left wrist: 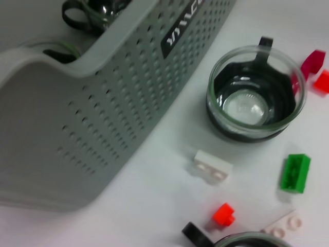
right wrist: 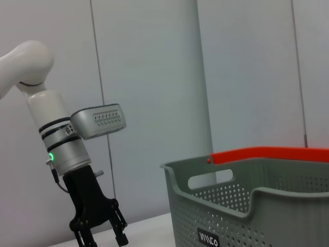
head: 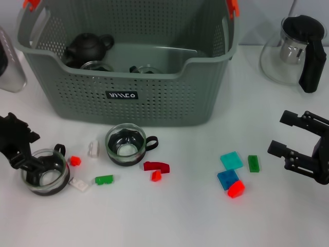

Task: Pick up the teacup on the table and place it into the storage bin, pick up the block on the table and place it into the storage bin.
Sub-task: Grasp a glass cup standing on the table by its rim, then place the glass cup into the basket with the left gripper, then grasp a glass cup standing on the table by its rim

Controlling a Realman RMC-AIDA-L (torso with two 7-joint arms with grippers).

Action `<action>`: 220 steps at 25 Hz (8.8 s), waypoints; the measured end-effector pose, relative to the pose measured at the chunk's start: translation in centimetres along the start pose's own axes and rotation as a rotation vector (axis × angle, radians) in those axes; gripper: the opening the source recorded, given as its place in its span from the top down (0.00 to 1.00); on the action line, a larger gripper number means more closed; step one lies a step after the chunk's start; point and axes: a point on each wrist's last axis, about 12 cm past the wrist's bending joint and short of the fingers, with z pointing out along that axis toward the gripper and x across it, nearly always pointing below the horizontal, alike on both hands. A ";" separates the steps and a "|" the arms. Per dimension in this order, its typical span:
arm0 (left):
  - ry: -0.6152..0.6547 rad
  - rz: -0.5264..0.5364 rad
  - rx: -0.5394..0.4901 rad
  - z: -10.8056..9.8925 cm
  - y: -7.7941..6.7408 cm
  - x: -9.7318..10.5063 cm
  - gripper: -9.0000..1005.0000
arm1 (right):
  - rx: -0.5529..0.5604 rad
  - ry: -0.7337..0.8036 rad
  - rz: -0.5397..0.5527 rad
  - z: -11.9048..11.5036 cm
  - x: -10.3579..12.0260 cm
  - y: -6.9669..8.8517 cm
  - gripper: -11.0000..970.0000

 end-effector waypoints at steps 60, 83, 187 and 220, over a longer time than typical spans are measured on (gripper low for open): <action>-0.087 -0.142 0.109 1.3 1.4 2.2 0.95 | -0.006 -0.007 0.024 0.0 -0.1 0.0 0.20; -0.975 -0.160 0.345 -6.5 5.3 -6.5 0.95 | -0.016 -0.014 0.027 -0.8 -0.2 0.3 0.20; -0.258 0.088 -0.285 -2.3 6.3 -17.3 0.53 | 0.028 -0.017 0.064 -0.9 -0.1 -0.2 0.21; -0.626 -0.067 0.358 -0.9 -1.5 1.8 0.22 | 0.040 0.021 0.153 -0.3 -0.1 -1.0 0.21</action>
